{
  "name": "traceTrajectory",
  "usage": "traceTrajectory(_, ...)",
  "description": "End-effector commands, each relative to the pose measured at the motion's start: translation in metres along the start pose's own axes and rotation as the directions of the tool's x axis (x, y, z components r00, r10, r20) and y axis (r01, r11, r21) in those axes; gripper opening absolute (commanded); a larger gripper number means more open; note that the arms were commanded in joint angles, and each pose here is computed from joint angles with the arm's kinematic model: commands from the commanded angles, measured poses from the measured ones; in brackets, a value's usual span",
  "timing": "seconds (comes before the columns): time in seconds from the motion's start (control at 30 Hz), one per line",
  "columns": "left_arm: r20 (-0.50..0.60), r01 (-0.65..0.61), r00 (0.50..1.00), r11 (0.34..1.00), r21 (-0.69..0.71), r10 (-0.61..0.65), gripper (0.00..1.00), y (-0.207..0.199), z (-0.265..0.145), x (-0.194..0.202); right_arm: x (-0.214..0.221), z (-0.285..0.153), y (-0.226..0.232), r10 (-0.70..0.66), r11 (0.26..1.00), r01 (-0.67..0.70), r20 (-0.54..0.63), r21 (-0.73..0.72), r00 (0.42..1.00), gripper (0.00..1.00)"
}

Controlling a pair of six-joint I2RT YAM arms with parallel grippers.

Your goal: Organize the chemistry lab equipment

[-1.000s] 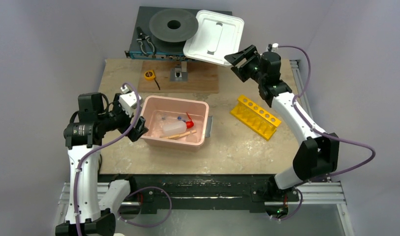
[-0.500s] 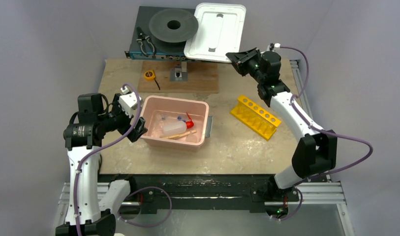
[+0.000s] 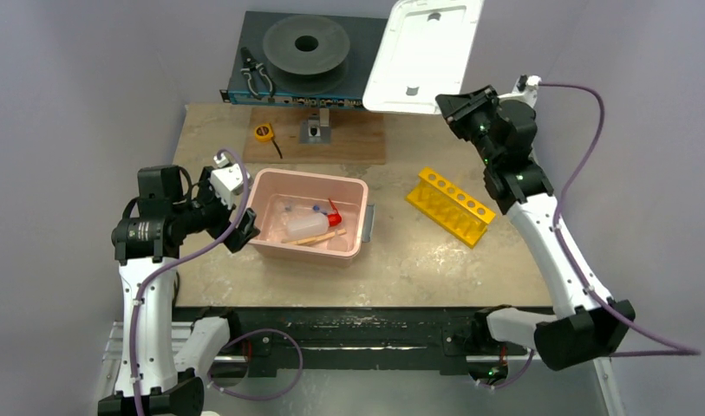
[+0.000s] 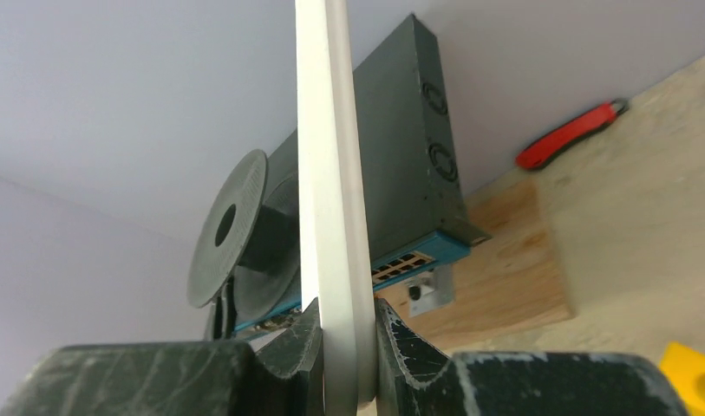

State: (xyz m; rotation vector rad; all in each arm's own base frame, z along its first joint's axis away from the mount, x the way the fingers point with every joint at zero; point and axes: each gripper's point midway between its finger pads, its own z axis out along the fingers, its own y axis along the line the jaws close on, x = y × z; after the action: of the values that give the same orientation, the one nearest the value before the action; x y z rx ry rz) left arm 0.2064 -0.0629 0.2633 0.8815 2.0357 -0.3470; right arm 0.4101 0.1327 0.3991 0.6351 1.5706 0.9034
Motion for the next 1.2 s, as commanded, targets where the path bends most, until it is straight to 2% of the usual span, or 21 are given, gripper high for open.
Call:
traceTrajectory(0.0, 0.041, -0.031, 0.999, 0.999, 0.014, 0.031, 1.0, -0.004, -0.007, -0.014, -0.049, -0.049, 0.039, -0.235, 0.969, 0.243, 0.136, -0.045, 0.962, 0.0)
traceTrajectory(0.1, 0.064, -0.006, 0.998, 1.0, 0.03, 0.004, 1.0, -0.006, -0.009, -0.024, -0.034, -0.069, 0.051, -0.403, 0.909, 0.409, 0.092, -0.075, 0.911, 0.0)
traceTrajectory(0.17, 0.082, 0.027, 0.996, 0.999, 0.042, -0.03, 1.0, -0.008, -0.013, -0.033, -0.015, -0.079, 0.054, -0.538, 0.835, 0.543, 0.073, -0.086, 0.84, 0.0)
traceTrajectory(0.27, 0.118, 0.07, 0.99, 0.996, 0.054, -0.076, 1.0, -0.011, -0.021, -0.052, 0.016, -0.087, 0.056, -0.665, 0.738, 0.662, 0.029, -0.129, 0.747, 0.0)
traceTrajectory(0.43, 0.213, 0.149, 0.965, 0.989, 0.027, -0.151, 1.0, -0.013, -0.048, -0.092, 0.051, -0.093, 0.055, -0.801, 0.591, 0.793, 0.008, -0.147, 0.598, 0.0)
traceTrajectory(0.6, 0.309, 0.298, 0.909, 0.955, -0.016, -0.278, 1.0, -0.006, -0.078, -0.136, 0.076, -0.099, 0.061, -0.878, 0.465, 0.865, 0.028, -0.189, 0.478, 0.0)
traceTrajectory(0.77, 0.4, 0.467, 0.803, 0.883, 0.039, -0.442, 1.0, 0.0, -0.093, -0.172, 0.095, -0.106, 0.065, -0.93, 0.352, 0.917, 0.037, -0.189, 0.365, 0.0)
traceTrajectory(0.9, 0.453, 0.546, 0.694, 0.819, 0.176, -0.56, 1.0, 0.006, -0.098, -0.199, 0.09, -0.118, 0.072, -0.936, 0.331, 0.93, 0.071, -0.161, 0.345, 0.0)
traceTrajectory(0.97, 0.421, 0.578, 0.628, 0.755, 0.31, -0.655, 1.0, 0.008, -0.097, -0.21, 0.094, -0.127, 0.078, -0.94, 0.309, 0.934, 0.091, -0.177, 0.328, 0.0)
traceTrajectory(1.07, 0.301, 0.65, 0.502, 0.583, 0.487, -0.811, 1.0, 0.019, -0.095, -0.22, 0.11, -0.138, 0.079, -0.964, 0.225, 0.955, 0.099, -0.194, 0.247, 0.0)
traceTrajectory(1.13, 0.244, 0.675, 0.461, 0.516, 0.528, -0.853, 1.0, 0.023, -0.09, -0.22, 0.127, -0.143, 0.077, -0.98, 0.146, 0.969, 0.104, -0.198, 0.169, 0.0)
traceTrajectory(1.17, 0.254, 0.683, 0.457, 0.52, 0.513, -0.852, 1.0, 0.026, -0.088, -0.218, 0.135, -0.145, 0.076, -0.986, 0.104, 0.976, 0.105, -0.191, 0.125, 0.0)
